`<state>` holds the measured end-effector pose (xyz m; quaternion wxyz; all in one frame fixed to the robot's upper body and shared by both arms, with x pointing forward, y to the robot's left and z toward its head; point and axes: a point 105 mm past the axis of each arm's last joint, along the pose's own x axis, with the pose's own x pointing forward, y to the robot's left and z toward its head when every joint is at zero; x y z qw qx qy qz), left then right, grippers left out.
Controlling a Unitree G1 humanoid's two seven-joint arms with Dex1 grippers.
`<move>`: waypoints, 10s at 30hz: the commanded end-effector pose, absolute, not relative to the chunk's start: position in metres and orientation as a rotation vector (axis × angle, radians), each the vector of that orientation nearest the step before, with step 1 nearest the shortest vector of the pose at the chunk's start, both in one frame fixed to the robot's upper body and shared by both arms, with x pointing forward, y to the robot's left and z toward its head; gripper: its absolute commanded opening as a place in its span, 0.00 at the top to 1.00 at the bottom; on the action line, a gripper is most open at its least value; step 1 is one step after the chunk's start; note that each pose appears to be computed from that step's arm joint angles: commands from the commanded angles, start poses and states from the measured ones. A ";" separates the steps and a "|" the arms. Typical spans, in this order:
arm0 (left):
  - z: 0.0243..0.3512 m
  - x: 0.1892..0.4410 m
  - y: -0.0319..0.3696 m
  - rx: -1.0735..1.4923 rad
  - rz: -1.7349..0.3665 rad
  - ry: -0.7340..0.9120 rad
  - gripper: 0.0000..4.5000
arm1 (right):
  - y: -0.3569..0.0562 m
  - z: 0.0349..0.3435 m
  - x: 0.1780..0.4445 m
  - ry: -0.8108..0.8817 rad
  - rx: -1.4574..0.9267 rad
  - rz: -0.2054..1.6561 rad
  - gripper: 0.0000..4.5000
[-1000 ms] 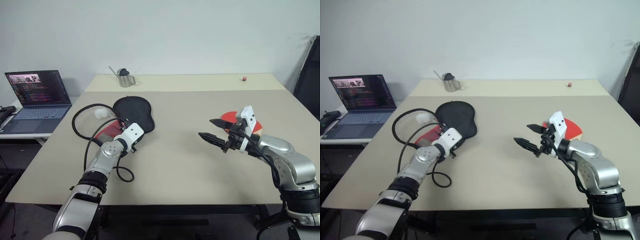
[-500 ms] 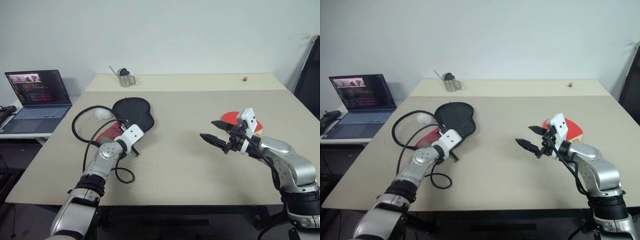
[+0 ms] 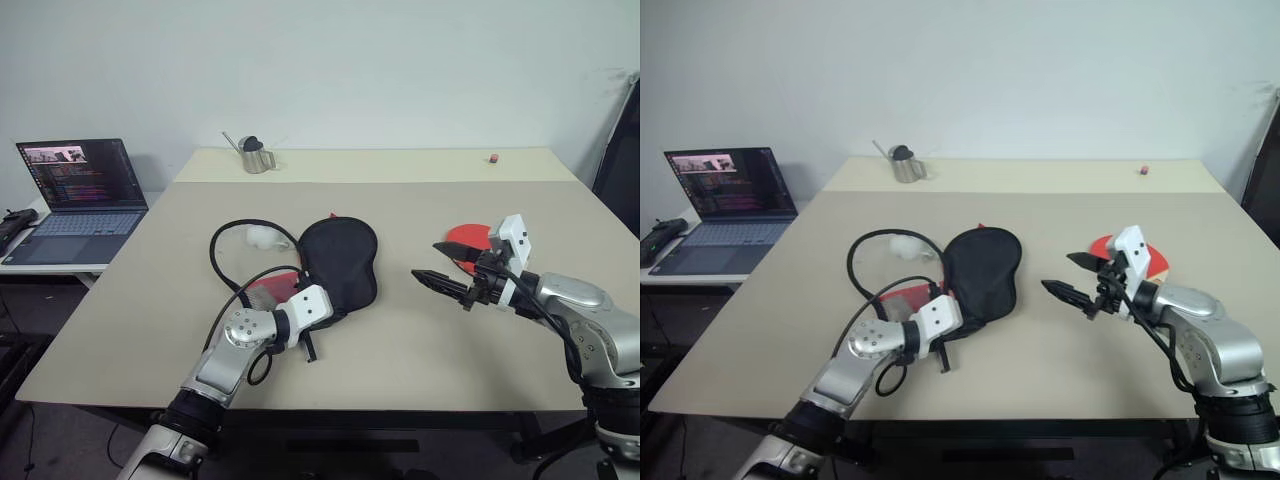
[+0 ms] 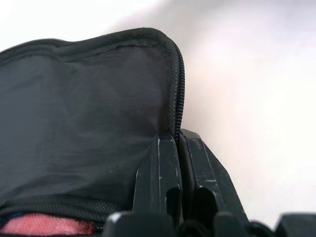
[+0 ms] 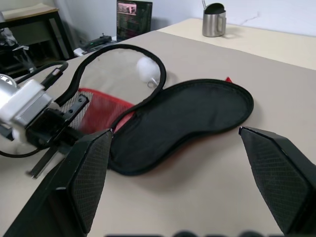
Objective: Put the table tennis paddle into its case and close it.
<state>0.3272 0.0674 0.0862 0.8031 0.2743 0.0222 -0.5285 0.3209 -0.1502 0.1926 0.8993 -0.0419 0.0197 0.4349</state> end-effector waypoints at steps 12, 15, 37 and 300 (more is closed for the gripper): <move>0.092 0.323 0.051 0.630 -1.222 0.010 0.95 | -0.151 0.205 0.312 -0.010 -0.103 0.886 0.00; 0.095 0.324 0.056 0.635 -1.211 0.000 0.77 | -0.151 0.204 0.313 -0.007 -0.102 0.886 0.00; 0.198 0.342 0.157 0.115 -0.789 -0.134 0.38 | -0.127 0.170 0.361 0.202 -0.039 0.823 0.00; 0.179 0.333 0.170 0.268 -0.792 -0.002 0.37 | -0.118 0.233 0.314 0.068 -0.174 0.895 0.01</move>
